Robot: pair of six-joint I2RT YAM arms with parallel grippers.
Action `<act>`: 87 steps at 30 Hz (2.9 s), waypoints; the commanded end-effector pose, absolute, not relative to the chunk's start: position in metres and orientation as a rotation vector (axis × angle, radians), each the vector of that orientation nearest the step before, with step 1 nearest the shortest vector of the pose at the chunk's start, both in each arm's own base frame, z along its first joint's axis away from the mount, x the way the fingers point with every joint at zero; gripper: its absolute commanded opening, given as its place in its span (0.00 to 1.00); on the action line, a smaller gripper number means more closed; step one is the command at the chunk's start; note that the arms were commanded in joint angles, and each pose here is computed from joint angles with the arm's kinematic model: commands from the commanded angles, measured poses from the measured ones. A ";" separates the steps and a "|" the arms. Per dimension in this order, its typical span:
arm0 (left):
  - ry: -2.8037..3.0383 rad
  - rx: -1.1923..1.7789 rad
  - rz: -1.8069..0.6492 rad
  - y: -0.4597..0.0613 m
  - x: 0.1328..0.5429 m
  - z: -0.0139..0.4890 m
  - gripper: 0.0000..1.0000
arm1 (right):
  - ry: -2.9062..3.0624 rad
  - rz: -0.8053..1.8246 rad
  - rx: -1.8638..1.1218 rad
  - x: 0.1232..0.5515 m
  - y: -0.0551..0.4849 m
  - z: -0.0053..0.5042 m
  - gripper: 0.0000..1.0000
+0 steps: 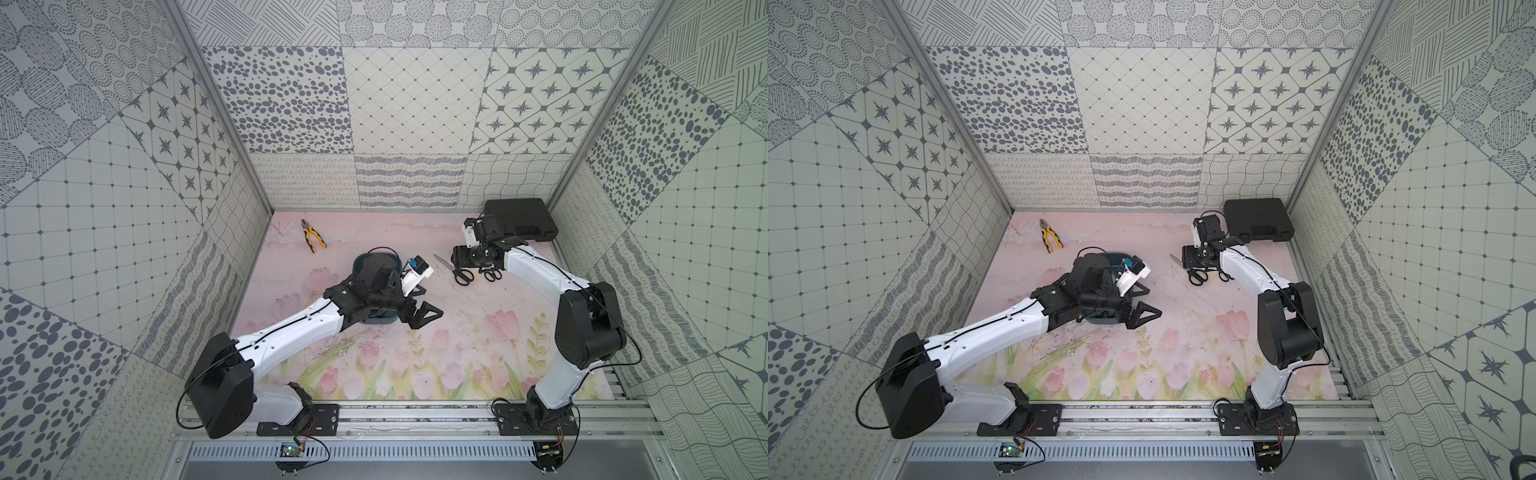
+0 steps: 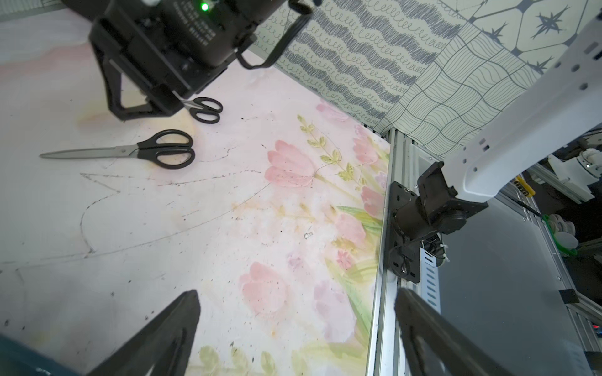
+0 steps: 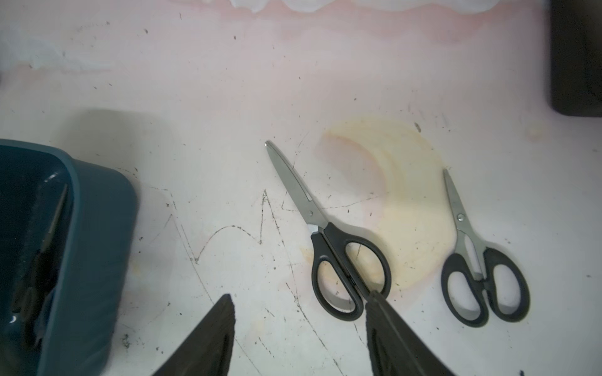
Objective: Put the scissors into the storage box
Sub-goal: Pick up the scissors from the center of the board, then place the scissors in the storage box.
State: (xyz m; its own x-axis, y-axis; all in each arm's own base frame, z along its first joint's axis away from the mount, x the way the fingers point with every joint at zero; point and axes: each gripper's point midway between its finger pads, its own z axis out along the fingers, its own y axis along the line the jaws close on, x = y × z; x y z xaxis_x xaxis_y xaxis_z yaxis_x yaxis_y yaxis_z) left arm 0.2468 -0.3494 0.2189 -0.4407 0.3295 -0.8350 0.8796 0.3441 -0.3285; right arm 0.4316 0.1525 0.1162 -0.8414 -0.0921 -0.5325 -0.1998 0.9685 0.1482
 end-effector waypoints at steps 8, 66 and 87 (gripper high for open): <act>1.822 1.113 -1.044 -0.383 0.245 0.237 0.99 | 2.700 0.282 -0.420 0.441 0.142 0.071 0.47; 1.833 0.865 -0.918 -0.311 0.274 0.227 0.99 | 2.868 0.146 -0.351 0.386 0.169 0.083 0.00; 1.965 0.017 -0.418 -0.095 0.314 0.178 0.99 | 2.576 0.704 -0.448 0.326 0.383 0.166 0.00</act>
